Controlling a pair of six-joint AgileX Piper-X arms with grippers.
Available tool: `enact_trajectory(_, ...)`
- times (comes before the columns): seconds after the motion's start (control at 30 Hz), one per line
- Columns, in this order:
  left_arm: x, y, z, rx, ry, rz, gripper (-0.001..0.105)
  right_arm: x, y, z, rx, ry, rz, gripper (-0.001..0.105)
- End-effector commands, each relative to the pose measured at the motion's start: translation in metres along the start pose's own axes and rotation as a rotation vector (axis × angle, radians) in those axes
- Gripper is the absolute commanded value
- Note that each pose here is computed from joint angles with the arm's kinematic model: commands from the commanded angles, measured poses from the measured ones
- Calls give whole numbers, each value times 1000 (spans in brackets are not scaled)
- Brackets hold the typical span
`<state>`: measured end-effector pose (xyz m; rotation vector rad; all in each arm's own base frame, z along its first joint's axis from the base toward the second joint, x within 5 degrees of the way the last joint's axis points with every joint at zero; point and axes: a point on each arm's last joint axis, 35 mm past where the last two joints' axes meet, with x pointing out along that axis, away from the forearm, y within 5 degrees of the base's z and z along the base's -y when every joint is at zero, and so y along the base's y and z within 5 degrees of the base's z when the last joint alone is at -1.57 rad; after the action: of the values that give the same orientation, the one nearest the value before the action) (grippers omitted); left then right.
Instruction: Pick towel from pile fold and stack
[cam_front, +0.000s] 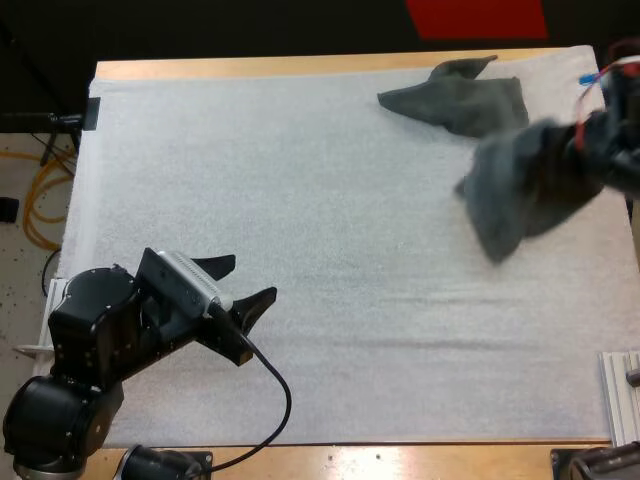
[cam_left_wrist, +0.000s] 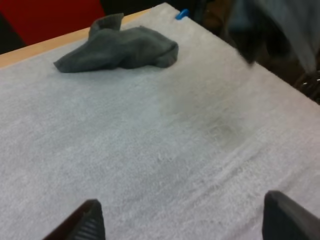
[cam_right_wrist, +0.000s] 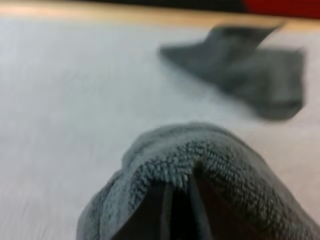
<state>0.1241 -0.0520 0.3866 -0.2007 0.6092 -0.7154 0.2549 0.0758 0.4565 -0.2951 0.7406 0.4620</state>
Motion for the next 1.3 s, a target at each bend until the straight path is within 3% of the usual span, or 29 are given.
enact_trajectory(0.0, -1, -3, 1, 0, 5, -42, 64, 1, 15, -2, -23, 39, 60, 0)
enact_trajectory(0.13, -1, -3, -3, -15, 36, -52, 64, 19, 44, -8, -61, 95, 144, 0)
enact_trajectory(0.3, -1, -2, -7, -35, 70, -47, 64, 79, 72, -24, -72, 181, 208, 0)
enact_trajectory(0.57, -1, -2, -7, -35, 70, -47, 64, 177, 92, -15, -4, 134, 280, 4)
enact_trajectory(0.63, -2, -2, -7, -36, 71, -47, 64, 192, 94, -12, 12, 120, 283, 17)
enact_trajectory(0.7, -2, -2, -7, -36, 71, -47, 64, 206, 95, -7, 31, 113, 285, 48)
enact_trajectory(0.73, -2, -2, -7, -36, 71, -47, 64, 208, 95, -6, 30, 110, 288, 55)
enact_trajectory(0.8, -2, -2, -7, -36, 71, -47, 64, 208, 95, 1, 15, 97, 290, 84)
enact_trajectory(0.87, -2, -2, -7, -36, 71, -47, 64, 202, 94, 5, -17, 93, 291, 92)
enact_trajectory(0.97, -2, -2, -7, -38, 75, -46, 64, 184, 91, 11, -40, 118, 248, 89)
enact_trajectory(1.17, -2, -2, -12, -37, 114, -42, 64, 134, 86, 7, -80, 166, 237, 72)
enact_trajectory(1.27, -2, -2, -13, -42, 121, -41, 64, 108, 84, 2, -80, 178, 236, 70)
